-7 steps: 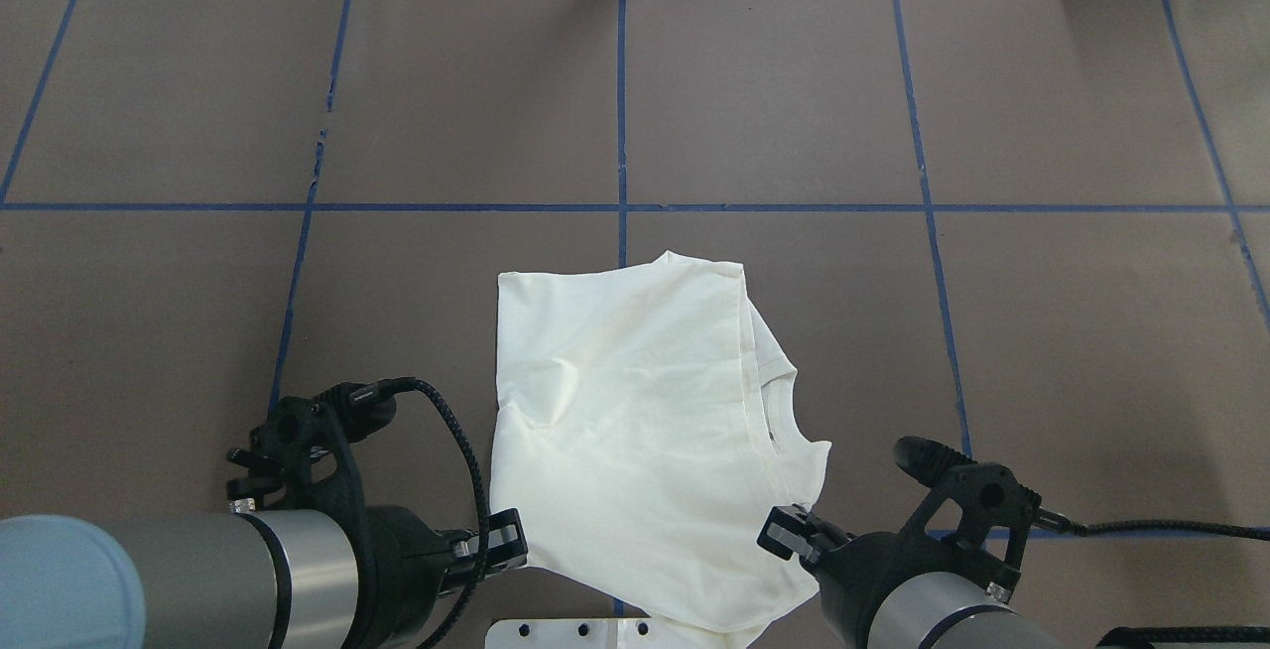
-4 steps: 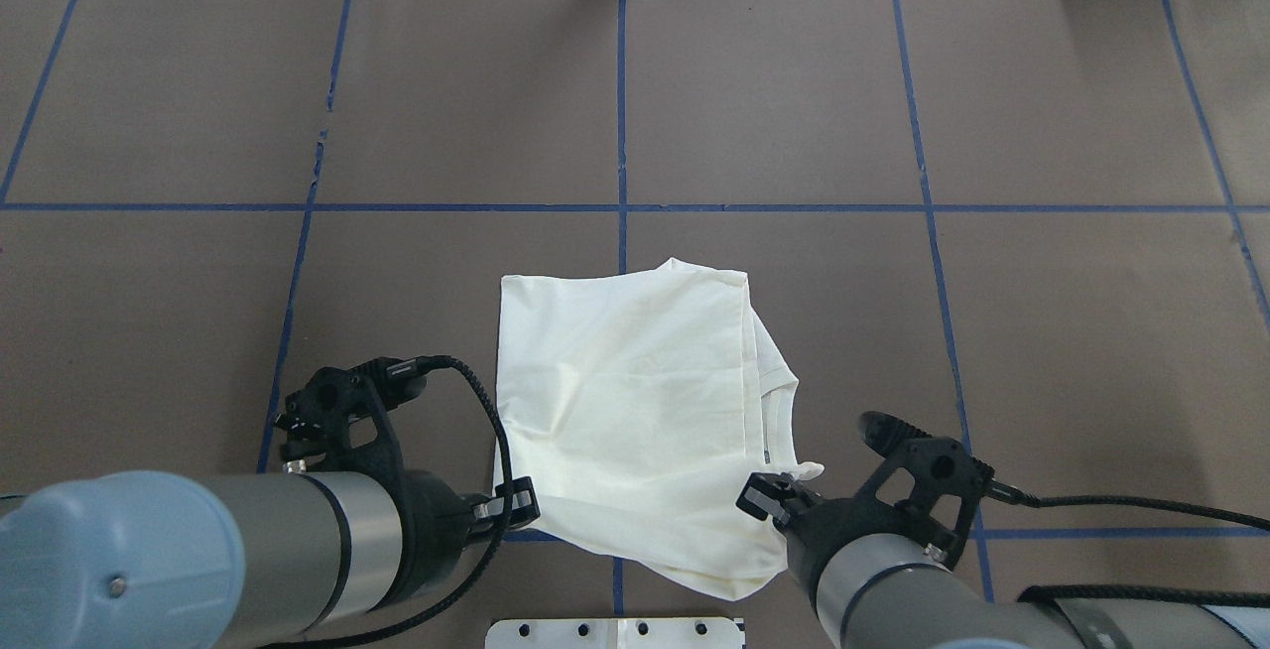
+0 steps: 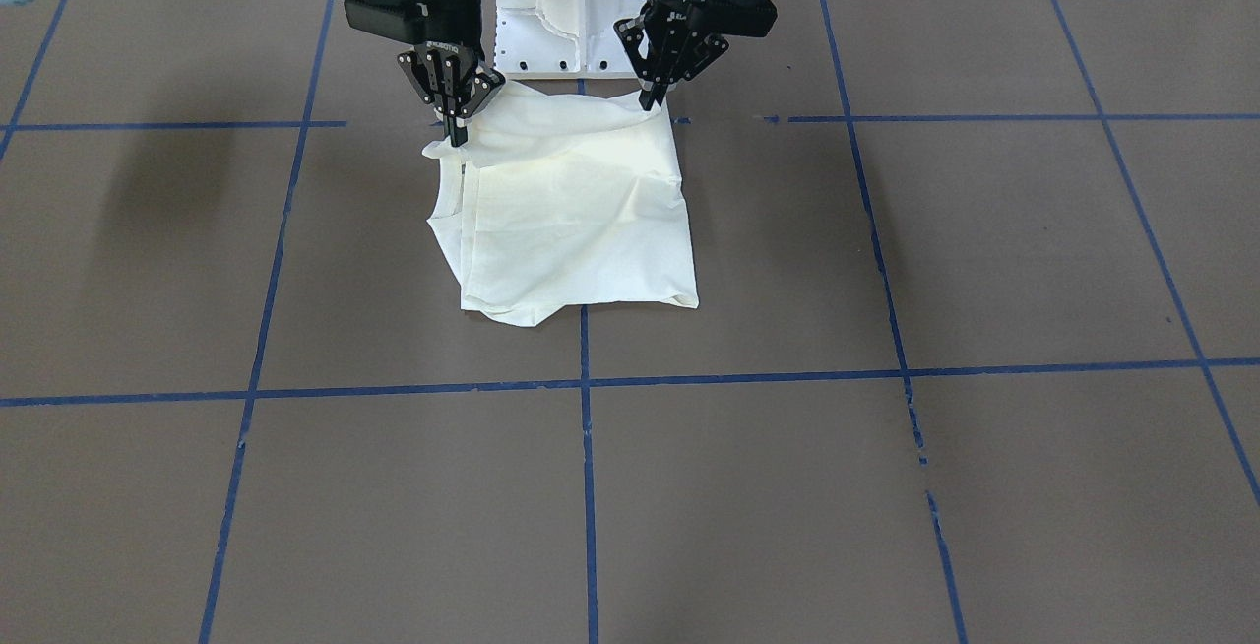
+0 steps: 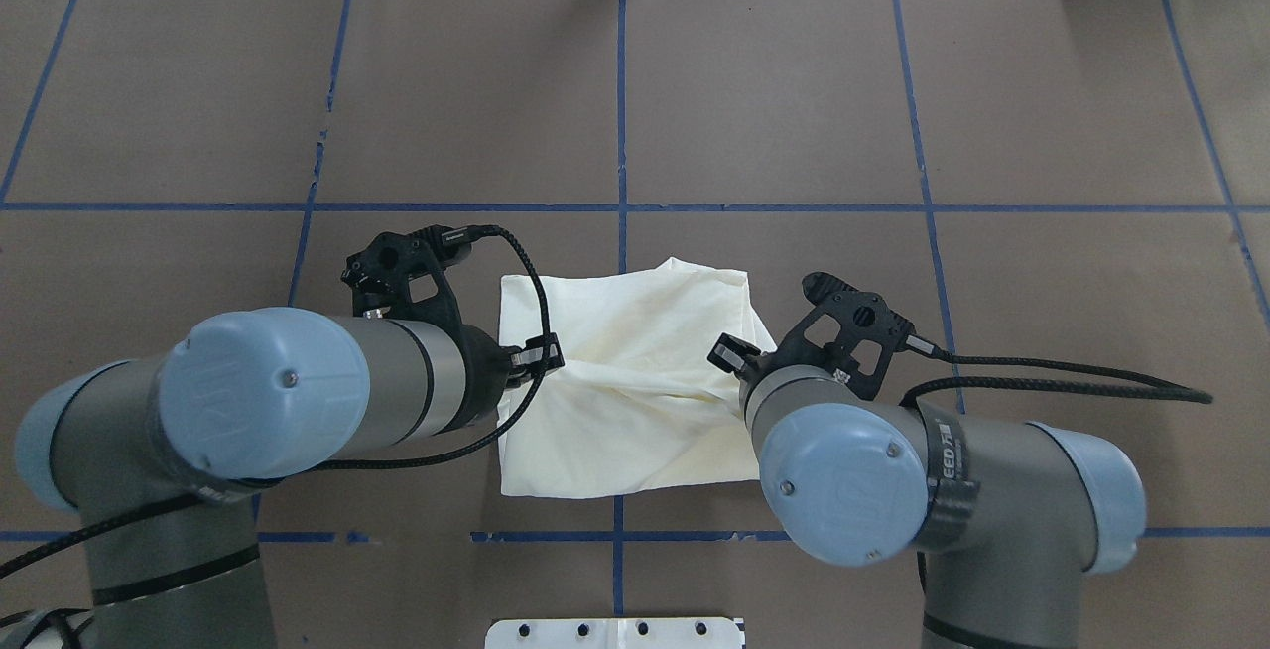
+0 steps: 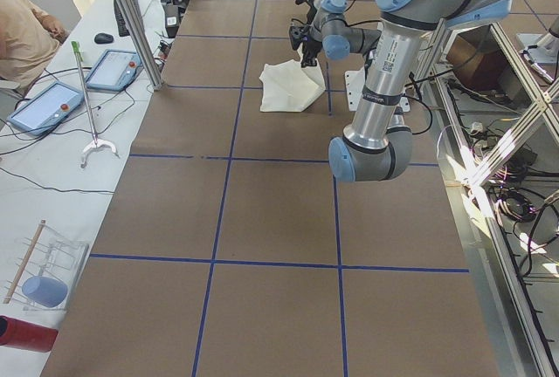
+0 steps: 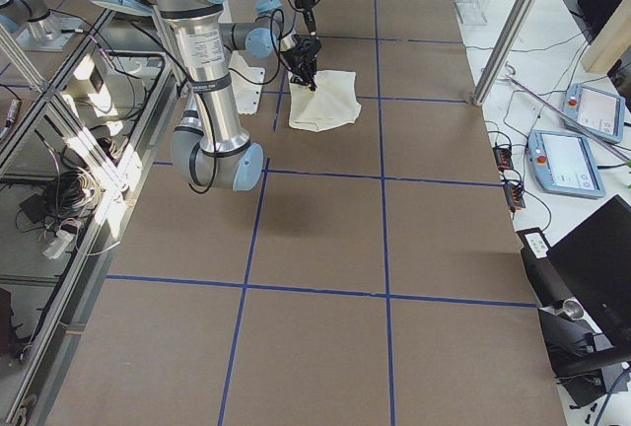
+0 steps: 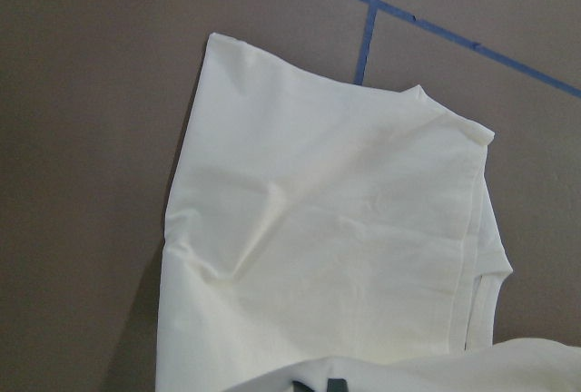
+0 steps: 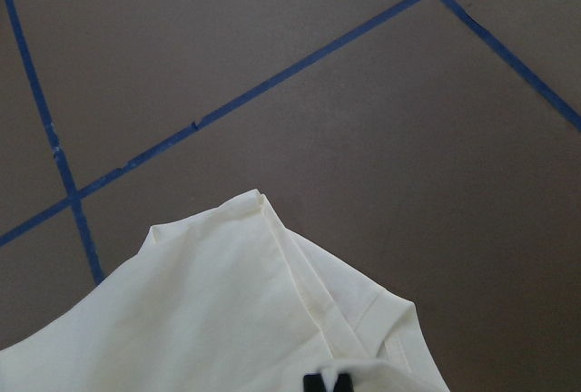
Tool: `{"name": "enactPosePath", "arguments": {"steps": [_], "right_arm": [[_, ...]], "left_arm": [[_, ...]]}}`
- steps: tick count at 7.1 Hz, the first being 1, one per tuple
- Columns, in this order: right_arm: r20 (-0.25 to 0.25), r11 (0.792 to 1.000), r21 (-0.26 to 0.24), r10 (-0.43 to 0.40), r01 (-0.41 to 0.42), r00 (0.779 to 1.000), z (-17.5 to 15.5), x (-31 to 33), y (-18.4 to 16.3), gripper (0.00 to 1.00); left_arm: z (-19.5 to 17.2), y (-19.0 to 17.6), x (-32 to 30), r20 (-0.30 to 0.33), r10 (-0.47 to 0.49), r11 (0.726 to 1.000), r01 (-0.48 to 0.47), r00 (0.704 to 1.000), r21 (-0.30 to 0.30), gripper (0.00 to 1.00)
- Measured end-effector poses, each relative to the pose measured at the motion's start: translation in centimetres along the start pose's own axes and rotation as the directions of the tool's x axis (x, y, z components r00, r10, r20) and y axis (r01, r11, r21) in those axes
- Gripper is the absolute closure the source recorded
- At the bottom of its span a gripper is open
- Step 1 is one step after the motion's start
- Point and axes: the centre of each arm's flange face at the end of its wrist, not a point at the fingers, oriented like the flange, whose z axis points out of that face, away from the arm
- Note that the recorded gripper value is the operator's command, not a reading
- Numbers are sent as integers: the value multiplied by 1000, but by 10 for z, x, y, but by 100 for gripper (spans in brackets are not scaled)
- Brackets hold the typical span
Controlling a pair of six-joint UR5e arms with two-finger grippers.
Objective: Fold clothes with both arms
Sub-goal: 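Lift the near edge with both grippers and fold it away from the robot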
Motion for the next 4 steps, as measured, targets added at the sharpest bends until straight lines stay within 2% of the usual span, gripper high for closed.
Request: {"name": "enactPosePath", "arguments": {"steps": [2, 4], "right_arm": [[-13, 1000, 21, -9, 9, 1000, 59, -14, -20, 100], [-34, 999, 37, -27, 28, 999, 105, -18, -24, 100]], "left_arm": [[30, -21, 2, 14, 23, 999, -24, 1000, 32, 100], [67, -28, 0, 44, 26, 999, -28, 999, 40, 100]]}}
